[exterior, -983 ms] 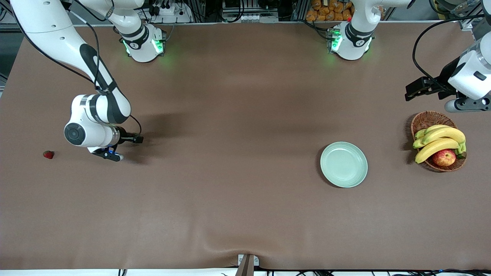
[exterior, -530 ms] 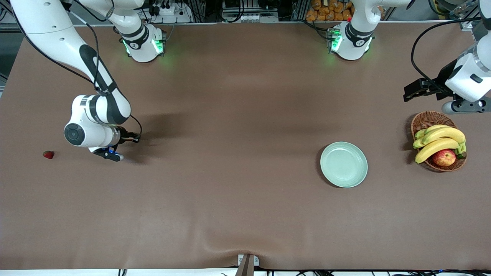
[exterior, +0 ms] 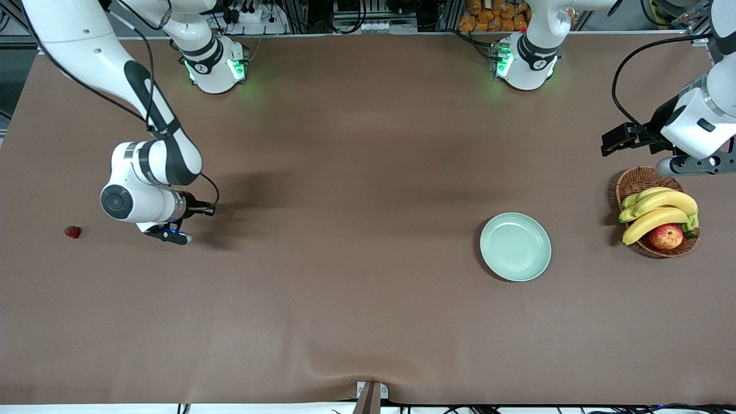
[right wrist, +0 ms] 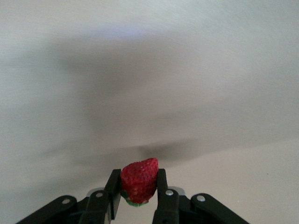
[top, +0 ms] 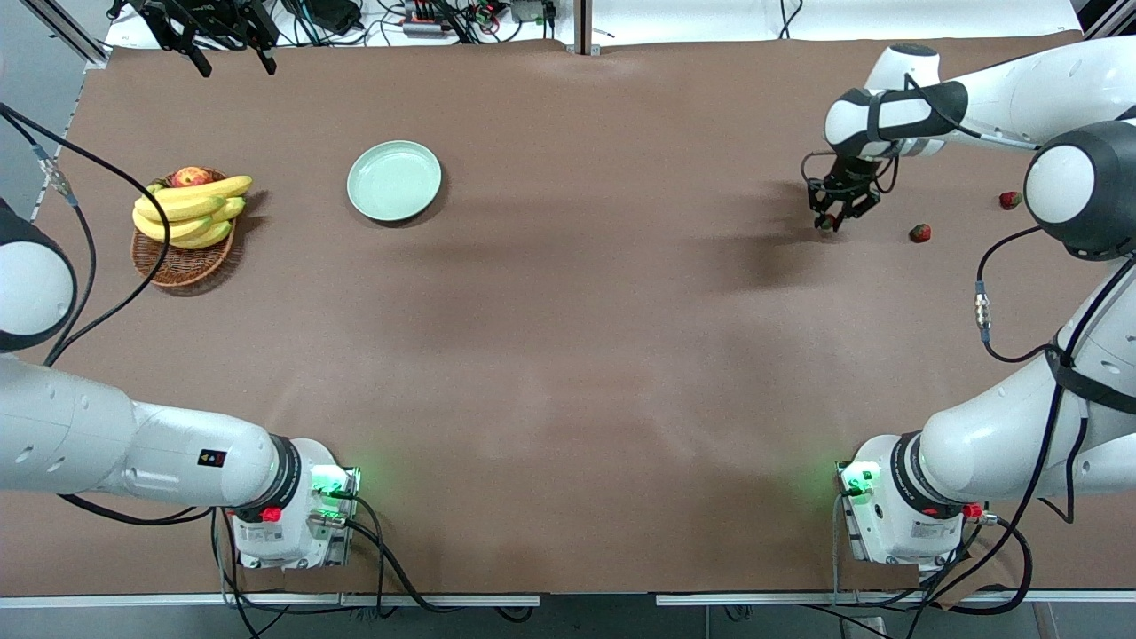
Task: Collect all strawberries into plate
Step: 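Carry the strawberry toward the plate and set it down with the right gripper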
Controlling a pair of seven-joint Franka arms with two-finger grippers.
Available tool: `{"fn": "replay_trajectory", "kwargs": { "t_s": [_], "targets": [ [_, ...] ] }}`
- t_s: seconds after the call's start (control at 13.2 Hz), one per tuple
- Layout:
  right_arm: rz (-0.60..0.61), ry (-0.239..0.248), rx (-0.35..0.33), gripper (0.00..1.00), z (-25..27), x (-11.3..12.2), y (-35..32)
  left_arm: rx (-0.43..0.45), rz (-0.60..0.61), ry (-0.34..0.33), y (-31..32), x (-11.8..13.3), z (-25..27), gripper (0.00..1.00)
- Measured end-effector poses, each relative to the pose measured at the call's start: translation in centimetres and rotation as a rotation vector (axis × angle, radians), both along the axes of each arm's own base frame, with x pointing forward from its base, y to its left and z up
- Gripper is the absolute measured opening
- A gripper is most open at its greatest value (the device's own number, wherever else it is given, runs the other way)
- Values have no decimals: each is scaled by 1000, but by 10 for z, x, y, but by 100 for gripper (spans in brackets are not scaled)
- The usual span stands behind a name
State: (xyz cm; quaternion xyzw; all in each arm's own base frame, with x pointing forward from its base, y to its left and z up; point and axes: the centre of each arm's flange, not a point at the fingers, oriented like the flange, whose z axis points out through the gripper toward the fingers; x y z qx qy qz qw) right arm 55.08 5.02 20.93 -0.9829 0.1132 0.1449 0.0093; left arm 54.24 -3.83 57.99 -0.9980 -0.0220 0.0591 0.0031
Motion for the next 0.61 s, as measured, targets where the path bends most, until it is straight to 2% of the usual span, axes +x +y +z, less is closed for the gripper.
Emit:
{"fn": "replay_trajectory", "kwargs": {
  "t_s": [0.23,0.61],
  "targets": [
    [98,-60,19,34,43,10,51,0,1,-1,0,0,0,100],
    [190,-142,161,34,88,19,180,0,2,2,1,0,-2,100]
  ]
}}
